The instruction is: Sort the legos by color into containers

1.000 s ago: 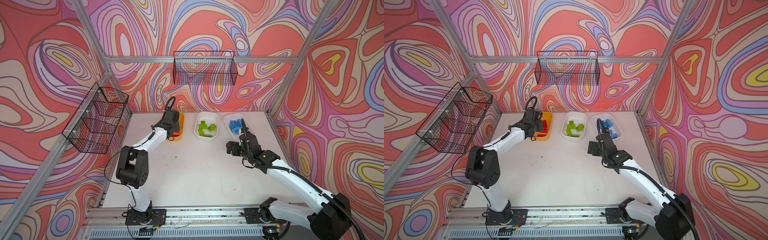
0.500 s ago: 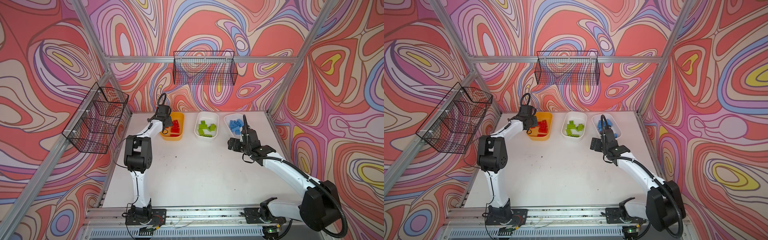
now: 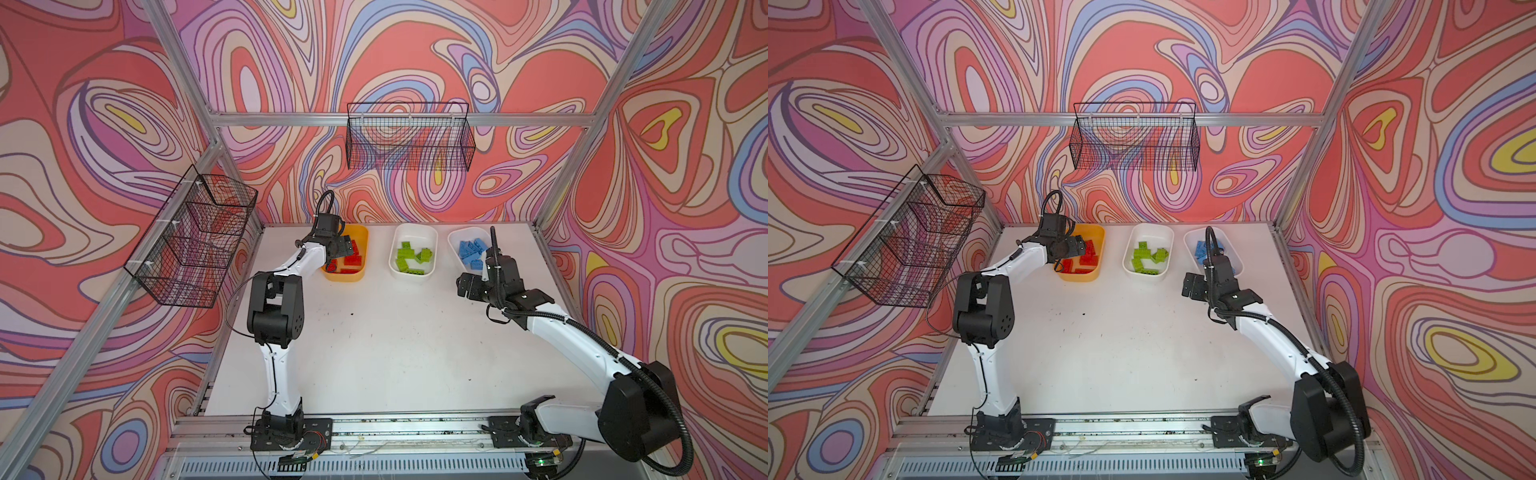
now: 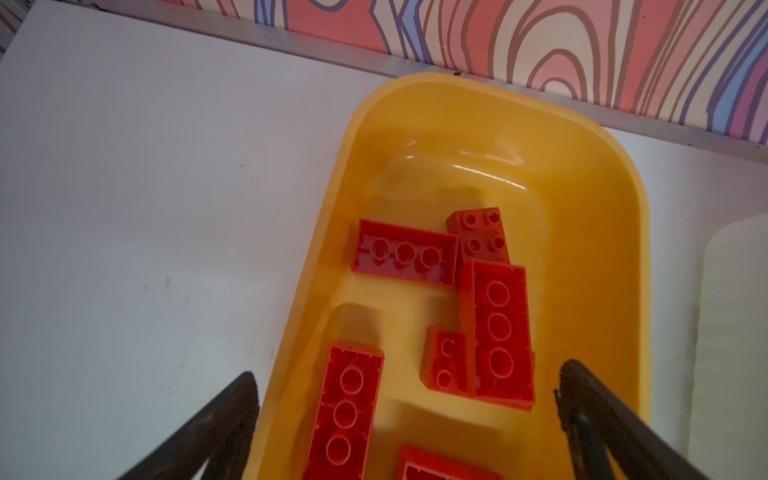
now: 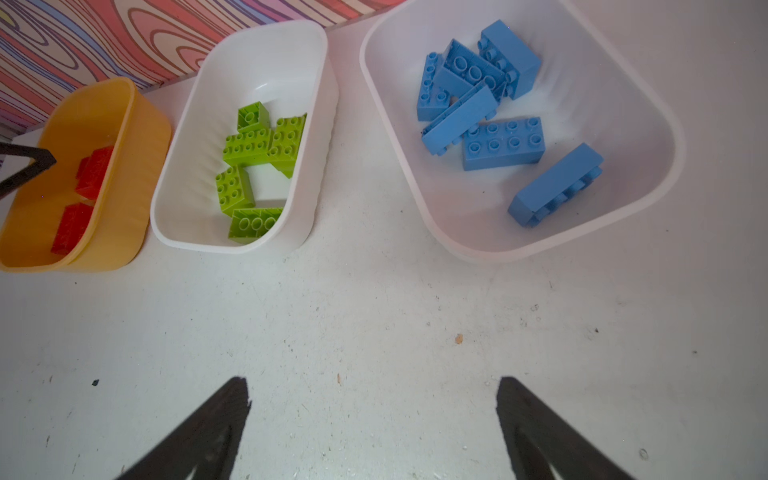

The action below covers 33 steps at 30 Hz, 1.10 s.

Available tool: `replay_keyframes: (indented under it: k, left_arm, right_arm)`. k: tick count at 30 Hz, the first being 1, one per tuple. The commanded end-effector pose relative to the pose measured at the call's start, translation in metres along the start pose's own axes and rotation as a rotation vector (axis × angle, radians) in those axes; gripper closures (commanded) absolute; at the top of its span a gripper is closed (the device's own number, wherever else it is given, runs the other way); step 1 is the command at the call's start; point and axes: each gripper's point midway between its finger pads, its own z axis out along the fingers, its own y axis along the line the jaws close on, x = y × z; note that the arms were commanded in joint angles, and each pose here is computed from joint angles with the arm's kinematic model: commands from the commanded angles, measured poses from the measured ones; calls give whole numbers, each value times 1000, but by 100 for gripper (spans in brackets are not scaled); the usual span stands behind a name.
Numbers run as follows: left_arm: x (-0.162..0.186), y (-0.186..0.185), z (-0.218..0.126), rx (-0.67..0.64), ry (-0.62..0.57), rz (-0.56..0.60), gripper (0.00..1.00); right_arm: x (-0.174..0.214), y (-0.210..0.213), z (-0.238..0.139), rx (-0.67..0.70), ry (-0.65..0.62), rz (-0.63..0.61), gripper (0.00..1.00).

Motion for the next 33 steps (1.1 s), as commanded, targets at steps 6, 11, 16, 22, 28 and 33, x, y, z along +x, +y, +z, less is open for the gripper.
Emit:
replay_keyframes:
  k: [6, 11, 16, 22, 28, 33]
  left_arm:
    - [24, 20, -94, 67, -144, -53, 0]
    - [60, 46, -136, 68, -274, -56, 0]
    - [86, 70, -157, 24, -364, -31, 0]
    - [109, 86, -161, -11, -406, 17, 0]
    - [110, 91, -170, -19, -468, 39, 0]
    - [109, 100, -172, -59, -581, 66, 0]
  right_arm:
    - [-4, -13, -14, 29, -87, -31, 2]
    - [6, -22, -18, 40, -128, -21, 2]
    - [13, -36, -24, 71, -193, -23, 2]
    - [20, -47, -40, 61, -306, -19, 2]
    - [26, -59, -54, 84, -393, -66, 2]
    - [26, -69, -65, 98, -521, -83, 2]
